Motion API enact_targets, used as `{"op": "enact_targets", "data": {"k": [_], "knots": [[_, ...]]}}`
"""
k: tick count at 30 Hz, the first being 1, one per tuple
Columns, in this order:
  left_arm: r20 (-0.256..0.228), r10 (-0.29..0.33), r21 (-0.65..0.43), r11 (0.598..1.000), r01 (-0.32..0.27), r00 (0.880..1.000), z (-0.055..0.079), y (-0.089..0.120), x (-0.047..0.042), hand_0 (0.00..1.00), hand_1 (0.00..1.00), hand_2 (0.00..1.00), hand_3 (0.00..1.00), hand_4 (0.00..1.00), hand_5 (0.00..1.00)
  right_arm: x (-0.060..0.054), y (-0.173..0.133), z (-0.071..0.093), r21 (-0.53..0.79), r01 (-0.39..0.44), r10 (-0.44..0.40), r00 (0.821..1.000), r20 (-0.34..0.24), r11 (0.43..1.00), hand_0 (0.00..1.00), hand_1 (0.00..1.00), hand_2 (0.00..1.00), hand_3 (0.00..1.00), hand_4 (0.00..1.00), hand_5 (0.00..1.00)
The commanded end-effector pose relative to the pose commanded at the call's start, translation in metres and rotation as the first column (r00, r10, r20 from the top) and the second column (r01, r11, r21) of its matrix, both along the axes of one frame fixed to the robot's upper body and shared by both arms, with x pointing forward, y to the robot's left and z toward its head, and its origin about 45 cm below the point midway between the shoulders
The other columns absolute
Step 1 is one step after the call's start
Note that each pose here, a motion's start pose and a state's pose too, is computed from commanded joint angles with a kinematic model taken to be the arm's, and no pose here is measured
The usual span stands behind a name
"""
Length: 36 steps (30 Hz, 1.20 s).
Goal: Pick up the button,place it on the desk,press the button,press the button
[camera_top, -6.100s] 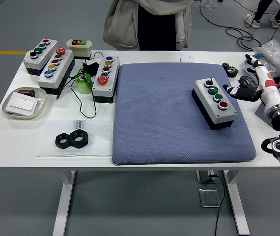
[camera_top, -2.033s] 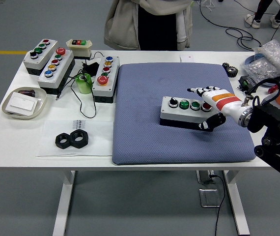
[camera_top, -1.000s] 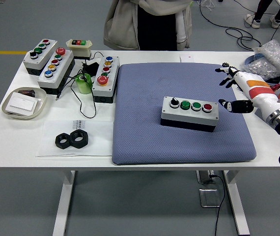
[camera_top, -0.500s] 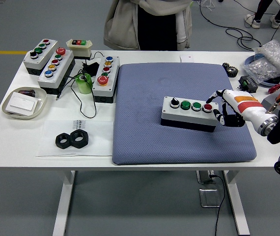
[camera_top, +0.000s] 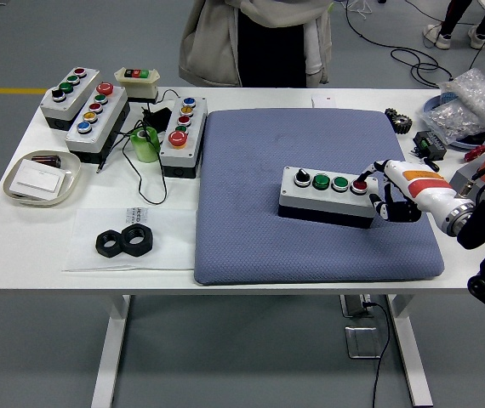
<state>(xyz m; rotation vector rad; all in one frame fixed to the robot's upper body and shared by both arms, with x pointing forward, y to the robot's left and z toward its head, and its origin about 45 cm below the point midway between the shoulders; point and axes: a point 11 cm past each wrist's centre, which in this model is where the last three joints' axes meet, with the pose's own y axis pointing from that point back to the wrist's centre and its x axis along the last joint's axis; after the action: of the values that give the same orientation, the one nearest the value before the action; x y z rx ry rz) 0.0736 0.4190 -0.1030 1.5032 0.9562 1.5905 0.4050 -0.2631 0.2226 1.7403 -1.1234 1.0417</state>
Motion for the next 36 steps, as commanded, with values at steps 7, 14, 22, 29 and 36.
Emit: {"op": "enact_targets", "data": {"k": [7,14,22,29,36], "knots": [[0.001,0.001,0.0,1.0,-0.001,1.0,0.0,0.0,0.0002,0.681,0.645,0.739,0.779,0.685,0.998,-0.002,-0.001,-0.008,-0.032,-0.006,0.005,1.0,-0.026,0.999,0.157,0.002,0.126,0.685,0.548,0.002],[0.001,0.003,0.0,1.0,-0.003,1.0,0.0,0.0,0.0,0.682,0.644,0.738,0.779,0.685,0.998,-0.003,0.001,-0.011,-0.044,-0.012,0.01,0.999,-0.037,0.999,0.156,0.002,0.126,0.683,0.547,0.002],[0.004,0.004,0.0,1.0,-0.004,1.0,0.0,0.0,0.0011,0.682,0.645,0.74,0.779,0.686,0.998,0.0,0.007,0.013,-0.005,-0.011,0.011,0.999,0.044,1.0,0.156,0.002,0.125,0.683,0.547,0.002],[0.004,0.004,-0.001,1.0,-0.004,1.0,0.0,0.0,0.0014,0.682,0.645,0.74,0.779,0.686,0.998,-0.001,0.027,0.019,0.001,-0.054,0.054,0.996,0.064,0.999,0.158,0.002,0.126,0.687,0.546,0.002],[0.003,0.004,0.0,1.0,-0.004,1.0,0.0,0.0,0.0012,0.681,0.645,0.739,0.779,0.683,0.998,0.0,0.033,0.008,-0.011,-0.062,0.062,0.997,0.037,0.998,0.159,0.002,0.125,0.688,0.548,0.002]]}}
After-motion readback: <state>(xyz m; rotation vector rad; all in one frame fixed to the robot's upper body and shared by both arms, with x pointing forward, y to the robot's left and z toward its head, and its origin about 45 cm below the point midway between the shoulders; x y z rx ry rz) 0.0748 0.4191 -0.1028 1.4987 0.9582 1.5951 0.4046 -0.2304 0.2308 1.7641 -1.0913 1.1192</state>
